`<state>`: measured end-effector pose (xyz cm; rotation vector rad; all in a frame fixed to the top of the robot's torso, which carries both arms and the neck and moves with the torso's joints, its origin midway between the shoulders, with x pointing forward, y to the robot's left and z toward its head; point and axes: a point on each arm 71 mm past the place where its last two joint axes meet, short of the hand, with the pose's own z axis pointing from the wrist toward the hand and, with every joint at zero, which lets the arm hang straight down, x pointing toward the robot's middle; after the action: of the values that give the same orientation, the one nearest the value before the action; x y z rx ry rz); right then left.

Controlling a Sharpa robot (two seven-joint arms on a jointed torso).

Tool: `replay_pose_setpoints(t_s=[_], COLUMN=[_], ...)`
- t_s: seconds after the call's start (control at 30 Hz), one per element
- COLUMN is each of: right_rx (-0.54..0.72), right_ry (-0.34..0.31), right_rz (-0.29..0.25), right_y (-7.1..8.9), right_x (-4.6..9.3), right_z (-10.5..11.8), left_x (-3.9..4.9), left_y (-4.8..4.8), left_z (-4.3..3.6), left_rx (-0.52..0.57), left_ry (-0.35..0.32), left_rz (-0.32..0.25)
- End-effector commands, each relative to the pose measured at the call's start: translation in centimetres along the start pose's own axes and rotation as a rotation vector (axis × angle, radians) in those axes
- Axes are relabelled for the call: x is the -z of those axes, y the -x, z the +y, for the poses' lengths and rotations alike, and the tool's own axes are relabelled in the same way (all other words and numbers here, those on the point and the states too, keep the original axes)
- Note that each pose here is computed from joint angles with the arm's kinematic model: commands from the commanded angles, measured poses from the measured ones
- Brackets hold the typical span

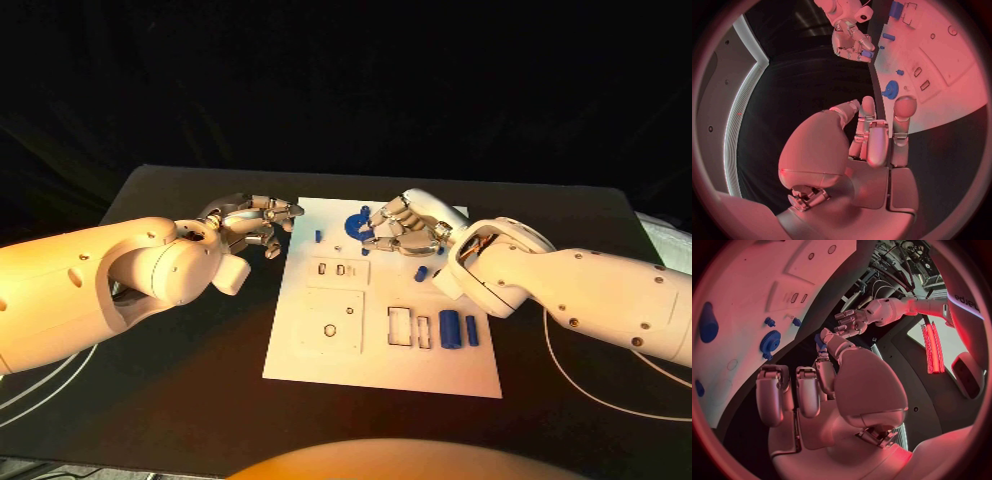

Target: Assemble the parts on the task board

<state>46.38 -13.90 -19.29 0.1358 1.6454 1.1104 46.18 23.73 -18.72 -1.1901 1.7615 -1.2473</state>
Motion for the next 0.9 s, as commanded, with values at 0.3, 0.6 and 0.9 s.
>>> replay_pose_setpoints(t_s=[0.3, 0.6, 0.9], right_rx=[0.646, 0.765, 0.756], right_ry=[-0.013, 0.004, 0.043], right_rz=[0.094, 0.075, 0.048], right_y=[-0.7, -1.5, -2.0], right_x=[-1.4, -2.2, -2.2], right_z=[3.2, 5.1, 6.3], left_x=[-0.09, -0.11, -0.28], left_y=[-0.15, -0.70, -1.89], left_z=[-0.14, -0.14, 0.77], left_rx=[0.003, -0.080, -0.179], left_ry=[-0.015, -0.015, 0.028], left_rz=[0.001, 0.013, 0.021])
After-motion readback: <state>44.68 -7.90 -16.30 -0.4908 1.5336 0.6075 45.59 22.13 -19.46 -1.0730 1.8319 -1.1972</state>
